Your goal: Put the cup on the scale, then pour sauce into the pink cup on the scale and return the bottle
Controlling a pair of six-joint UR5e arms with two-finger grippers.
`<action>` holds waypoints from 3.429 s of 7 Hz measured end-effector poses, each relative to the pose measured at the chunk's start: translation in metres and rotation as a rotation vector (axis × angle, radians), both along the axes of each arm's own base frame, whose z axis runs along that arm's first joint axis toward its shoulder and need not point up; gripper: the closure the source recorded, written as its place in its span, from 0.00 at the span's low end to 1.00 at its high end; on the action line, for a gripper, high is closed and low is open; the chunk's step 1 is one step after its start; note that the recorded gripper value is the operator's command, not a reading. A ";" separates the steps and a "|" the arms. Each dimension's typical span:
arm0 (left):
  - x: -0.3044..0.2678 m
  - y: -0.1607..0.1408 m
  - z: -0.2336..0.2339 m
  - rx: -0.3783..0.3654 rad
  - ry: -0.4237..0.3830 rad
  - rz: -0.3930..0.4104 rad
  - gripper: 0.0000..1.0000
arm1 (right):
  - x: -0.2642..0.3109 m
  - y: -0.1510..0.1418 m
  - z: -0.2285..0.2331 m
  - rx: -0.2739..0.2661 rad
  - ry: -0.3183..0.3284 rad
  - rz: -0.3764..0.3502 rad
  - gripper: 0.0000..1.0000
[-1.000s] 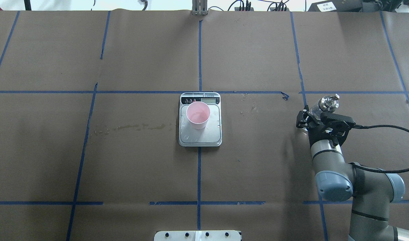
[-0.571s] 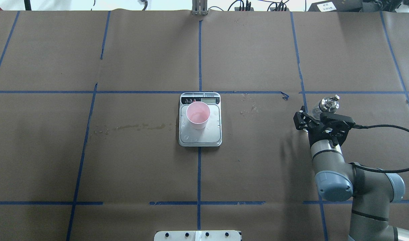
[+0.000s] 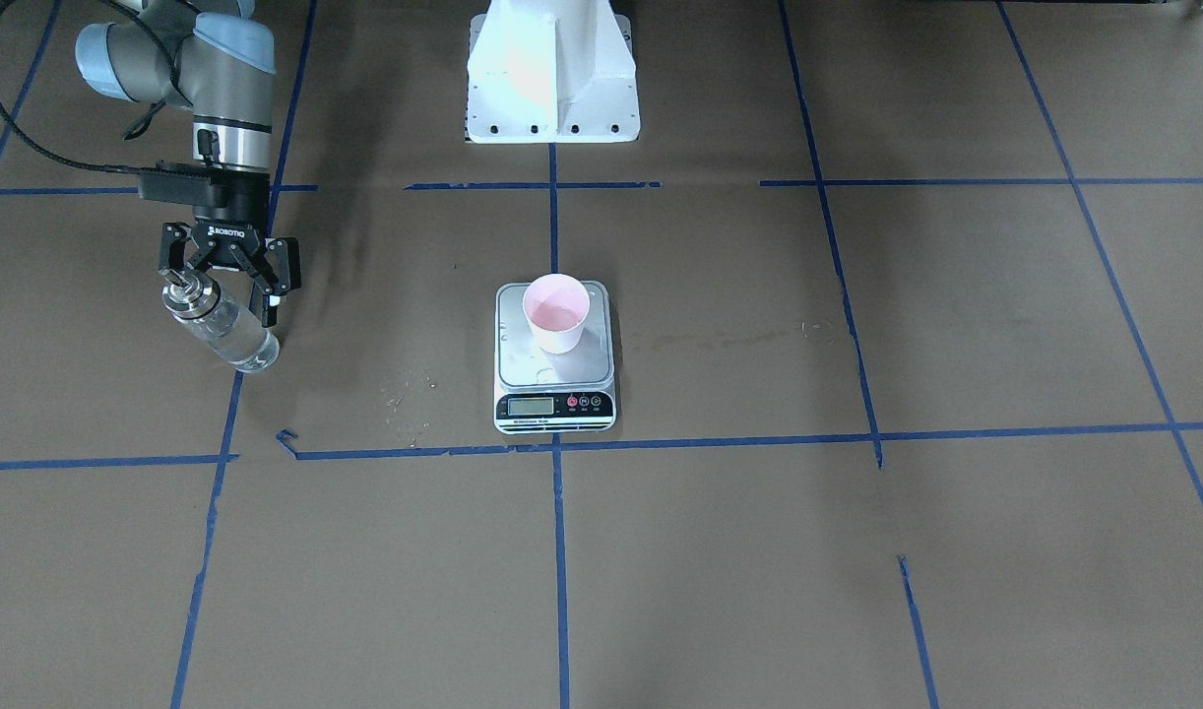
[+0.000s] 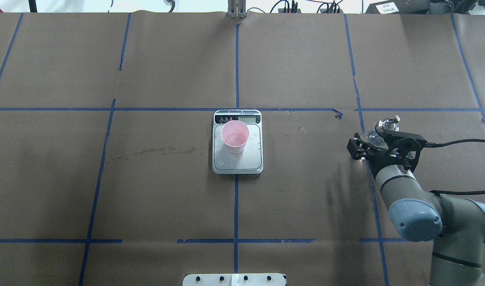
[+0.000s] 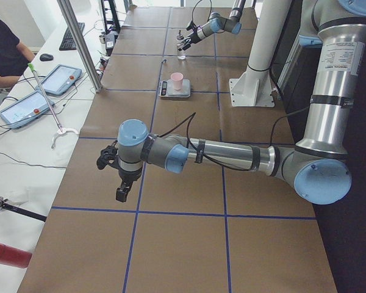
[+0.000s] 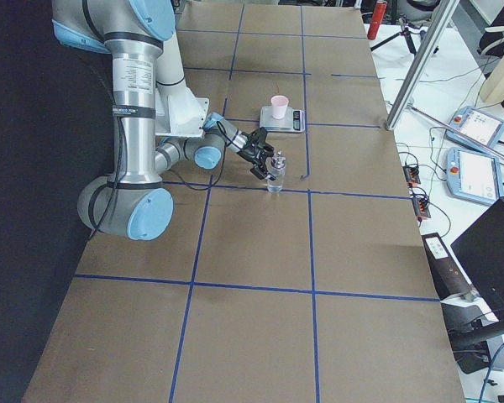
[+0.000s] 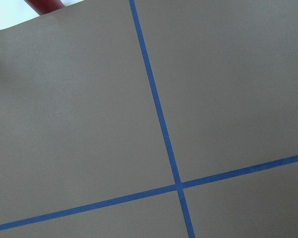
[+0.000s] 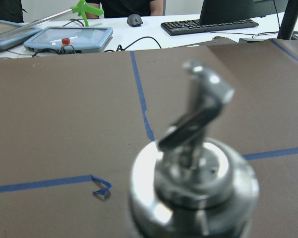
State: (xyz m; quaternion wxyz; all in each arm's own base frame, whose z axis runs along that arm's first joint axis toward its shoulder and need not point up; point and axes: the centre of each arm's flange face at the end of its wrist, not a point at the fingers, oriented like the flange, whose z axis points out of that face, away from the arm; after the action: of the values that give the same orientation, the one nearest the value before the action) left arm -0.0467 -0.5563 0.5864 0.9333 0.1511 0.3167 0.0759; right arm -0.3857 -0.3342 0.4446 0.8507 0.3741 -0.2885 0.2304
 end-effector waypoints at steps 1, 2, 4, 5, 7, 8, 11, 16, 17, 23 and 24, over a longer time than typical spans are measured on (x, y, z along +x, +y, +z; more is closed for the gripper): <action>0.000 0.000 0.000 0.001 0.000 0.000 0.00 | 0.011 0.004 0.006 -0.010 0.031 -0.031 0.00; 0.000 0.000 -0.001 0.002 0.000 0.000 0.00 | 0.016 0.006 0.009 -0.023 0.041 -0.053 0.00; -0.001 0.000 -0.001 0.003 0.001 -0.001 0.00 | 0.021 0.009 -0.005 -0.088 0.036 -0.112 0.00; -0.001 0.002 -0.002 0.005 0.001 -0.001 0.00 | 0.021 0.010 -0.019 -0.127 0.047 -0.138 0.00; -0.002 0.004 -0.003 0.008 0.001 -0.003 0.00 | 0.032 0.011 -0.040 -0.233 0.037 -0.242 0.00; -0.002 0.005 -0.004 0.009 0.001 -0.003 0.00 | 0.044 0.006 -0.042 -0.297 0.037 -0.320 0.00; -0.003 0.007 -0.004 0.011 0.002 -0.003 0.00 | 0.121 -0.024 -0.076 -0.499 0.033 -0.596 0.00; -0.003 0.009 -0.003 0.012 0.002 0.001 0.00 | 0.304 -0.133 -0.090 -0.447 0.015 -0.883 0.00; -0.003 0.009 -0.003 0.011 0.003 0.002 0.00 | 0.349 -0.157 -0.056 -0.409 0.051 -0.922 0.00; -0.003 0.019 0.014 -0.022 0.006 0.005 0.00 | 0.449 -0.188 0.157 -0.387 0.059 -0.913 0.00; -0.003 0.020 0.017 -0.029 0.006 0.004 0.00 | 0.444 -0.190 0.171 -0.411 0.044 -0.898 0.00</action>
State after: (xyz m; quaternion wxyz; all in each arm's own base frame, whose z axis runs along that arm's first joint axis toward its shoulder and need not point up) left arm -0.0500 -0.5364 0.6032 0.9343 0.1373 0.3209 0.0729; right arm 0.0583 -0.5237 0.6157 0.9281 0.0421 -0.3516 -0.1149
